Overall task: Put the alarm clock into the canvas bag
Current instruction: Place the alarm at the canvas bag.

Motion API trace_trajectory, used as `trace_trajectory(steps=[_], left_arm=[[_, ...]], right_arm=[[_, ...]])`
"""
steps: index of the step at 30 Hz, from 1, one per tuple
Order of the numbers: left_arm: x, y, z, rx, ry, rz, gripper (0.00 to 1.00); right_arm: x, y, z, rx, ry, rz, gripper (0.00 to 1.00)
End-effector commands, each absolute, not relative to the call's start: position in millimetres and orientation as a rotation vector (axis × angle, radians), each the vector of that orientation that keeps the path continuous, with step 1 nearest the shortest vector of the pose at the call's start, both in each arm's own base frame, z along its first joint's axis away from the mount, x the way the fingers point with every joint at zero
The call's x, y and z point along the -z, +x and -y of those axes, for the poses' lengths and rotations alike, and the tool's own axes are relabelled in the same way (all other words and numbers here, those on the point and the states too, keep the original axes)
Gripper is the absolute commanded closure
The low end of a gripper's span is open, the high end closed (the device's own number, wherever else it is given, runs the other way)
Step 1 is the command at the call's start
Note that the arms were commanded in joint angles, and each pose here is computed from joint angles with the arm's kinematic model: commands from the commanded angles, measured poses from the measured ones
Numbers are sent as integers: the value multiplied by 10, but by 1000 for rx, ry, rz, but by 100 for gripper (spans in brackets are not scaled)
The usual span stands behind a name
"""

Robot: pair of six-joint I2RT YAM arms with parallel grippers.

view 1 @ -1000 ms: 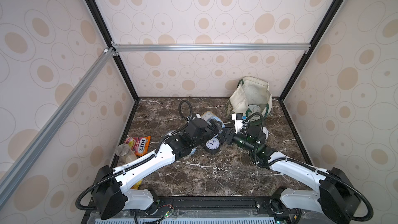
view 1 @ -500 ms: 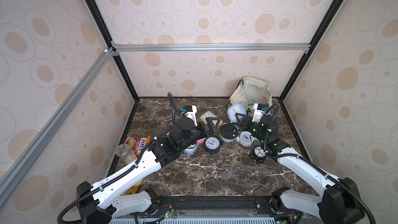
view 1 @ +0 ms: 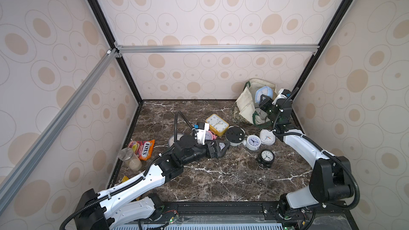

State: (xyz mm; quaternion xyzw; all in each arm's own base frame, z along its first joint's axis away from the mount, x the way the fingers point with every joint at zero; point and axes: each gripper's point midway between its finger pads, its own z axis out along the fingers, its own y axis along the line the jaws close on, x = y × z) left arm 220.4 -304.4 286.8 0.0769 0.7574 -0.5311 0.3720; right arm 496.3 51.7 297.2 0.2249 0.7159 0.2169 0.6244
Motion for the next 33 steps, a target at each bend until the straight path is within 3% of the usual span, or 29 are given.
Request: trace_trajectory(steps=[1, 14, 16, 18, 21, 23, 28, 33], left_arm=[[-3422, 2114, 2977, 1432, 255, -1729, 2], [-3175, 2192, 2867, 1361, 158, -1816, 2], [-3138, 2207, 2858, 1350, 139, -1837, 2], [-3055, 2244, 2814, 1298, 114, -1875, 2], [-2947, 2272, 2745, 1232, 93, -1920, 2], [-2882, 2290, 2716, 1188, 93, -1950, 2], [-2546, 2318, 2729, 1054, 145, -2100, 1], [-1934, 2306, 2743, 868, 171, -2316, 1]], right_arm=[[-3069, 5190, -323, -434, 559, -1592, 75], [-2474, 5949, -290, -531, 599, -1674, 67], [-2431, 6015, -298, -543, 598, -1688, 57], [-2427, 6028, -316, -553, 591, -1695, 39], [-2449, 5961, -342, -570, 574, -1695, 22], [-2492, 5903, -373, -589, 552, -1686, 16], [-2556, 5650, -482, -642, 486, -1694, 13], [-2578, 5128, -585, -687, 413, -1703, 11]])
